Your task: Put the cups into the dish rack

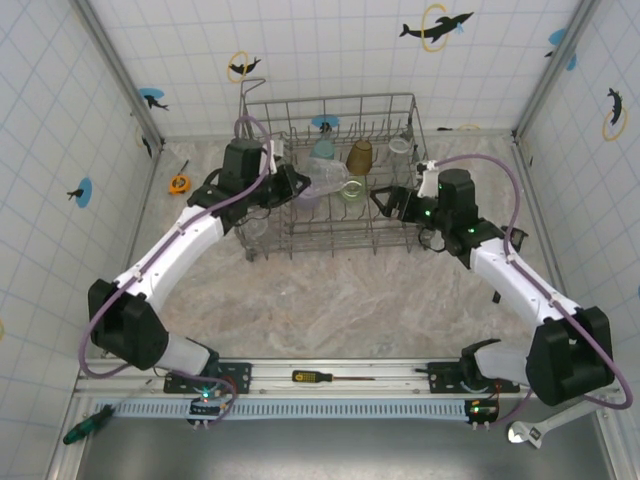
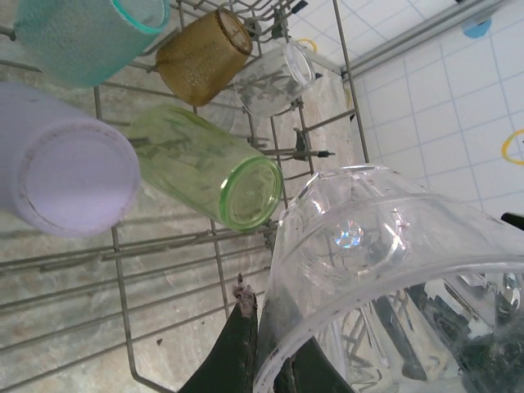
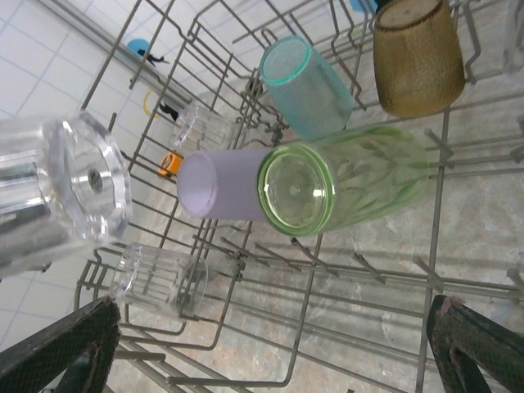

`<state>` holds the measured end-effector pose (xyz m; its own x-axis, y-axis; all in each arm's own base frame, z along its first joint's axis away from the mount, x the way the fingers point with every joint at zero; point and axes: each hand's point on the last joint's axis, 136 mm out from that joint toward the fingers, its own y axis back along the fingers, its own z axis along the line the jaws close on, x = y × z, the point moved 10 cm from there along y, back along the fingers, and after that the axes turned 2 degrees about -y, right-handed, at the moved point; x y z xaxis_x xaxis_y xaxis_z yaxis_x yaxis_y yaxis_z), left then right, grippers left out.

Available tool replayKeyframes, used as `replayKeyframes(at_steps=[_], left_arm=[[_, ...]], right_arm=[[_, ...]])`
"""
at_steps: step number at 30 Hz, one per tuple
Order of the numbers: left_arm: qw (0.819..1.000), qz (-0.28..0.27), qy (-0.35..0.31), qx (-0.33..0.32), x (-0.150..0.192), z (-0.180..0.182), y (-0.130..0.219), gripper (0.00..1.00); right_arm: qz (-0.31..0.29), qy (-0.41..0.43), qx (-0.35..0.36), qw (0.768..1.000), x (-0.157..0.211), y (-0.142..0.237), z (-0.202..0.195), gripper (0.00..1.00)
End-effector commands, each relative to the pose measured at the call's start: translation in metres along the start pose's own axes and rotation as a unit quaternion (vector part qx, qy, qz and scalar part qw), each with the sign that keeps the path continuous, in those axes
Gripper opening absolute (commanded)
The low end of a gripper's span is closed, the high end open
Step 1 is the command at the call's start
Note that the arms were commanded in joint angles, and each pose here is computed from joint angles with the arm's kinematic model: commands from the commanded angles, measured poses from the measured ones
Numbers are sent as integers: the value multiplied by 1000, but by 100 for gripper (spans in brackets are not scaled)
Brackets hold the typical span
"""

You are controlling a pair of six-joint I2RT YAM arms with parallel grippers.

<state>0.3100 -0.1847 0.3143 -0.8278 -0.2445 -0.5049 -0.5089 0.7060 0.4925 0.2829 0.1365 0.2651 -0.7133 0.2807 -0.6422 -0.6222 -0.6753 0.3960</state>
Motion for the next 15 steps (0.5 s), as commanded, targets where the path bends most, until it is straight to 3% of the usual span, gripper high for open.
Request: replayKeyframes(at_steps=[1,15], left_arm=[[998,-20,-20,54,-23,2,3,0],[986,21,-10,165,-42,41,-28,0]], right_arm=[[-13,9,-35,999,-19,-4,12,100],[-28,-26,-154,987,-46,-36,22,100]])
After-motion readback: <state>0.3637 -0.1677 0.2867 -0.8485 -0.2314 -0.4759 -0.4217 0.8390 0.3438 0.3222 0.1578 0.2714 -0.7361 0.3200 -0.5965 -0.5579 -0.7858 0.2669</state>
